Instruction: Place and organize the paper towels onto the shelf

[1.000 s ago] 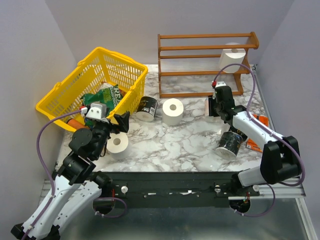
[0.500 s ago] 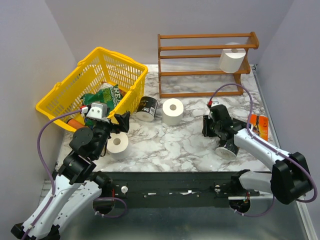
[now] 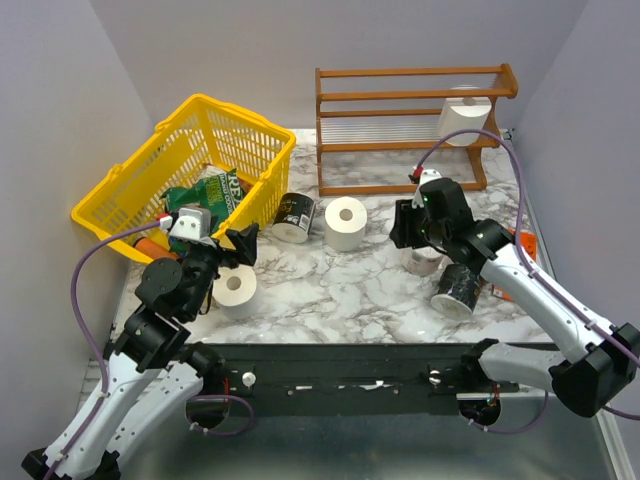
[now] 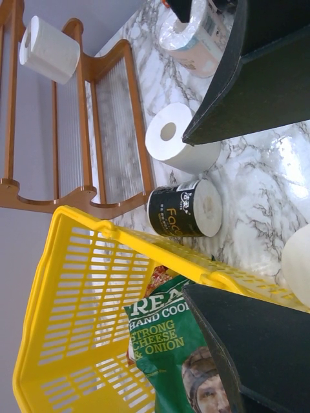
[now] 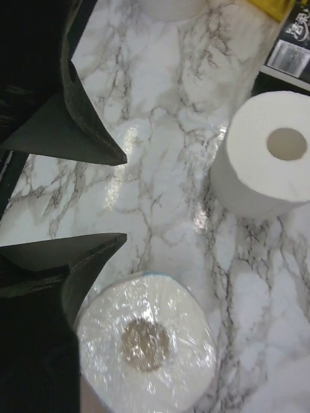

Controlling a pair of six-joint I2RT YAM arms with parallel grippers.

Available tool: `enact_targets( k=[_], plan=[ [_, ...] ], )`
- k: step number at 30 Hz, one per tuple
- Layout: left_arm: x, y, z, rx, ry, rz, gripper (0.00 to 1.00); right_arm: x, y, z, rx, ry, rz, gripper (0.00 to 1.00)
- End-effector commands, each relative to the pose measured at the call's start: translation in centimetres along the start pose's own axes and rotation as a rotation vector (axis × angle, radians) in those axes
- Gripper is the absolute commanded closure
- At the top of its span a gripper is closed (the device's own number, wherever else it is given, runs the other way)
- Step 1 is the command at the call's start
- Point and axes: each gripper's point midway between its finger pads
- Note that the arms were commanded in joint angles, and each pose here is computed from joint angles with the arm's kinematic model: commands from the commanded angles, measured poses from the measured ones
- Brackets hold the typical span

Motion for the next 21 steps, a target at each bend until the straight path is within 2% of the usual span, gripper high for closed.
enact_targets(
  k=[1, 12, 21],
  plan=[
    [0.2, 0.3, -0.1, -0.016, -0.006, -0.005, 0.01, 0.9, -4.7, -0.6, 0.252, 0.121, -0.141, 0.41],
    [0.3, 0.4, 0.0, -0.023, -0.003, -0.001, 0.01, 2.7, -6.9, 2.6, 0.344, 0.262, -0.199, 0.29],
    [0.6, 0.3, 0.3, -0.018, 0.011, 0.003, 0.01, 3.2, -7.9, 4.9, 0.346, 0.282, -0.208, 0.27]
  ],
)
Point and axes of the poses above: each gripper's point midway between its finger pads, its own z axis out along the fingers, its own y axis along the line the jaws close on, x = y × z, and after that the axes turned 4 degrees about -z, right-handed
